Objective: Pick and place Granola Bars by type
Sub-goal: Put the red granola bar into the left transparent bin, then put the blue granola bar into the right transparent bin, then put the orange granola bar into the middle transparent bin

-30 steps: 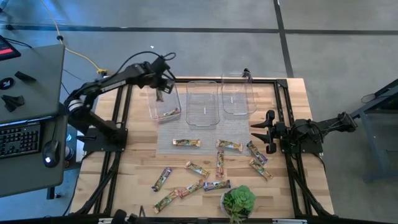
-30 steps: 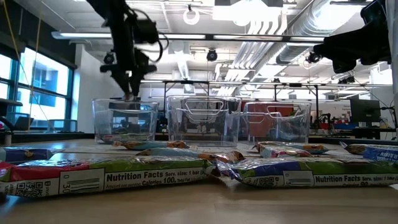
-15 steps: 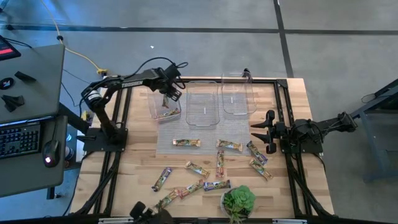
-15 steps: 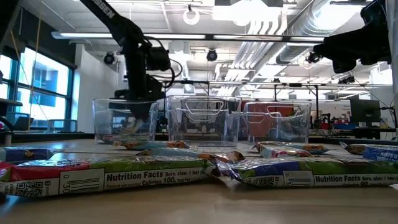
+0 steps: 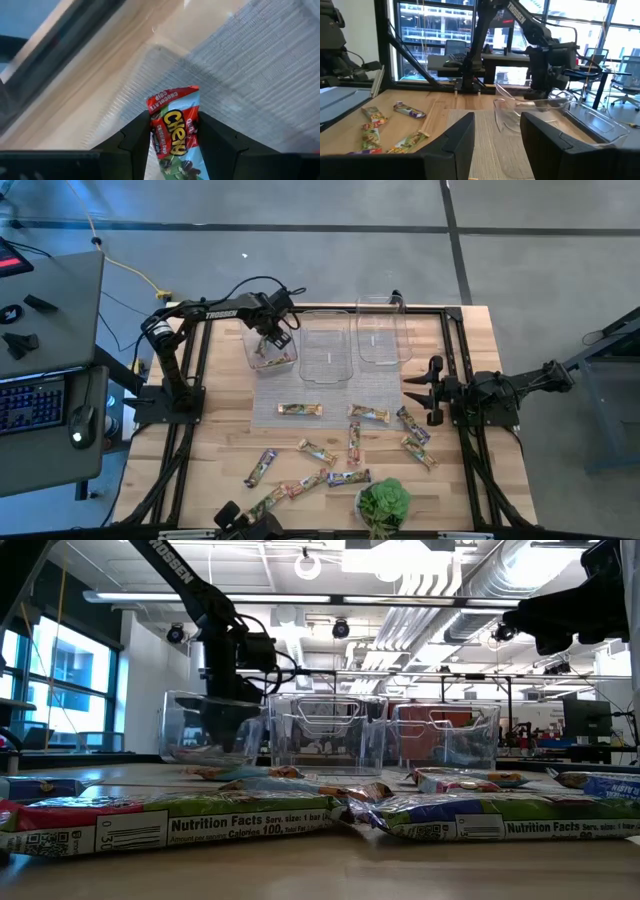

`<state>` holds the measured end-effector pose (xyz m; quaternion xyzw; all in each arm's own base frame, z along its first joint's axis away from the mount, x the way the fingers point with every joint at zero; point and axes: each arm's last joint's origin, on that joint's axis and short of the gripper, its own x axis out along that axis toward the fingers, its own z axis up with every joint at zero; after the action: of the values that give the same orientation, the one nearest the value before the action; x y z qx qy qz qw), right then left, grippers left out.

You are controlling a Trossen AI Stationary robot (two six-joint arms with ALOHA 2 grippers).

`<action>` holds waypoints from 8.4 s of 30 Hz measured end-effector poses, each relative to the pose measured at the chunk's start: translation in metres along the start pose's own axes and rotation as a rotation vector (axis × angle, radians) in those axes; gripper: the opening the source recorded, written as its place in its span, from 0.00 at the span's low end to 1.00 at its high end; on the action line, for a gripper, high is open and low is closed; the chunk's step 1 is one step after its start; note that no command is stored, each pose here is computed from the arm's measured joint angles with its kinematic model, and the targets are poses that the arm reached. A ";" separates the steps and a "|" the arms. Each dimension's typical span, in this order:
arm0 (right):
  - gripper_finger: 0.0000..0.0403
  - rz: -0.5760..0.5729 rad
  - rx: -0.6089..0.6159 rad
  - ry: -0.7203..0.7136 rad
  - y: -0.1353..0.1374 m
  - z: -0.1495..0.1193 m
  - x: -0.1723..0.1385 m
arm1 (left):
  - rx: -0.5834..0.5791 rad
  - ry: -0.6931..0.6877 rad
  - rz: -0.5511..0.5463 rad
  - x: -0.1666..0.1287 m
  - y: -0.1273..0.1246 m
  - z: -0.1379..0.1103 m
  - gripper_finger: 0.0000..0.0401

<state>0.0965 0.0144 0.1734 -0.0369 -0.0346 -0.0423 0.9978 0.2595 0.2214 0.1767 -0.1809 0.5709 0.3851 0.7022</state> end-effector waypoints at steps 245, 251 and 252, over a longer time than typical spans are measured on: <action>0.35 -0.127 0.095 1.267 -0.021 0.078 0.131 | 0.230 -0.263 -0.190 -0.236 -0.068 -0.016 0.62; 0.35 -0.167 0.132 1.330 -0.001 0.060 0.120 | 0.236 -0.252 -0.224 -0.236 -0.069 -0.017 0.62; 0.35 -0.176 0.142 1.340 0.001 0.057 0.119 | 0.237 -0.252 -0.224 -0.236 -0.069 -0.017 0.62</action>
<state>0.2108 0.0098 0.2381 0.0660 0.5855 -0.1347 0.7967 0.2881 0.0870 0.3810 -0.1101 0.4961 0.2542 0.8229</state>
